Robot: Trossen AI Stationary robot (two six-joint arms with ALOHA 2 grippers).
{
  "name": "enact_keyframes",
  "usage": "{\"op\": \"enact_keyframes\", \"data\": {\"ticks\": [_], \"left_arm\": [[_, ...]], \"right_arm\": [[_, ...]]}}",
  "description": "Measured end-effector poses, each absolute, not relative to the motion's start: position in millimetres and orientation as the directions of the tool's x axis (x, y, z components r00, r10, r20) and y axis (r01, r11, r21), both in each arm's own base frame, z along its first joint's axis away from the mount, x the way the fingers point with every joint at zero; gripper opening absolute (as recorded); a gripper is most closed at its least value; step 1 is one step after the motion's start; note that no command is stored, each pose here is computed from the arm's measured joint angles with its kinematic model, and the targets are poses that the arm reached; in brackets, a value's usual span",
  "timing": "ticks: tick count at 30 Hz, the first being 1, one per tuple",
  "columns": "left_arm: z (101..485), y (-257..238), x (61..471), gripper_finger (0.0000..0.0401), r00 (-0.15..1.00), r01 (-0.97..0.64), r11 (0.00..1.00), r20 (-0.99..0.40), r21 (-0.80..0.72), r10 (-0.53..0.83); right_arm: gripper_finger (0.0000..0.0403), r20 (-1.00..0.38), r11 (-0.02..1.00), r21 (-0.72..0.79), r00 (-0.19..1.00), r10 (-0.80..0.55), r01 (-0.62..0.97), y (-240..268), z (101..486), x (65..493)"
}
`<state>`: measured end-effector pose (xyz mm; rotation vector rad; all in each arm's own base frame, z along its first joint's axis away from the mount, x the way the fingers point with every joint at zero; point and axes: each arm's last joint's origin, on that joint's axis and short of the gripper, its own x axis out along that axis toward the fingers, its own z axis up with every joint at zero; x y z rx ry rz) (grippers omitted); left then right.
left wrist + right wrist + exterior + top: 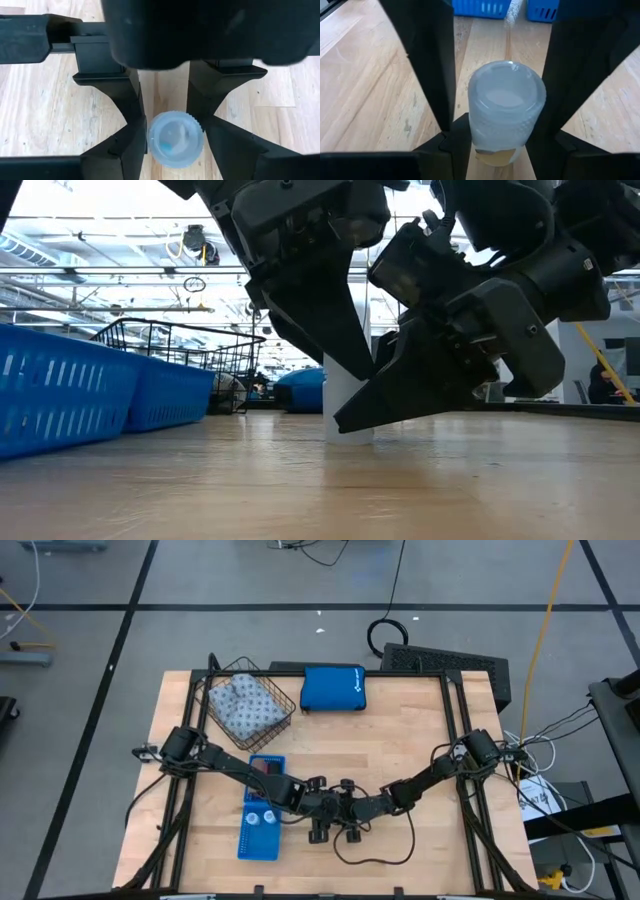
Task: Pick & place medical supplies in basket/bin
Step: Put the white pill bottle into the bottom blue bin
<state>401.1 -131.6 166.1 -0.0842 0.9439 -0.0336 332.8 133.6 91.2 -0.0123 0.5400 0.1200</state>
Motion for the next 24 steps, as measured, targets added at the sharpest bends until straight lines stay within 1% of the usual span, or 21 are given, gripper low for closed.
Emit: {"op": "enact_keyframes", "data": {"ticks": [4, 11, 16, 24], "left_arm": [[166.1, -131.6, 401.1, 0.0223, 0.586, -0.003, 0.996, -0.807, -0.085, -0.067], [168.8, -129.9, 397.3, 0.0225, 0.565, -0.009, 0.997, -0.823, -0.070, -0.053], [176.2, -128.9, 395.7, 0.0225, 0.575, -0.011, 0.997, -0.816, -0.075, -0.055], [175.6, -129.0, 395.6, 0.0225, 0.574, -0.016, 0.997, -0.817, -0.075, -0.052]], "right_arm": [[0.0151, -0.514, 0.993, 0.020, 0.851, 0.110, -0.117, 133.6, 91.2, 332.8], [0.0151, -0.514, 0.993, 0.020, 0.851, 0.111, -0.117, 133.7, 91.2, 332.8], [0.0154, -0.514, 0.993, 0.020, 0.851, 0.112, -0.118, 133.9, 91.1, 332.7], [0.0149, -0.514, 0.993, 0.021, 0.851, 0.112, -0.118, 133.9, 91.1, 332.7]]}}
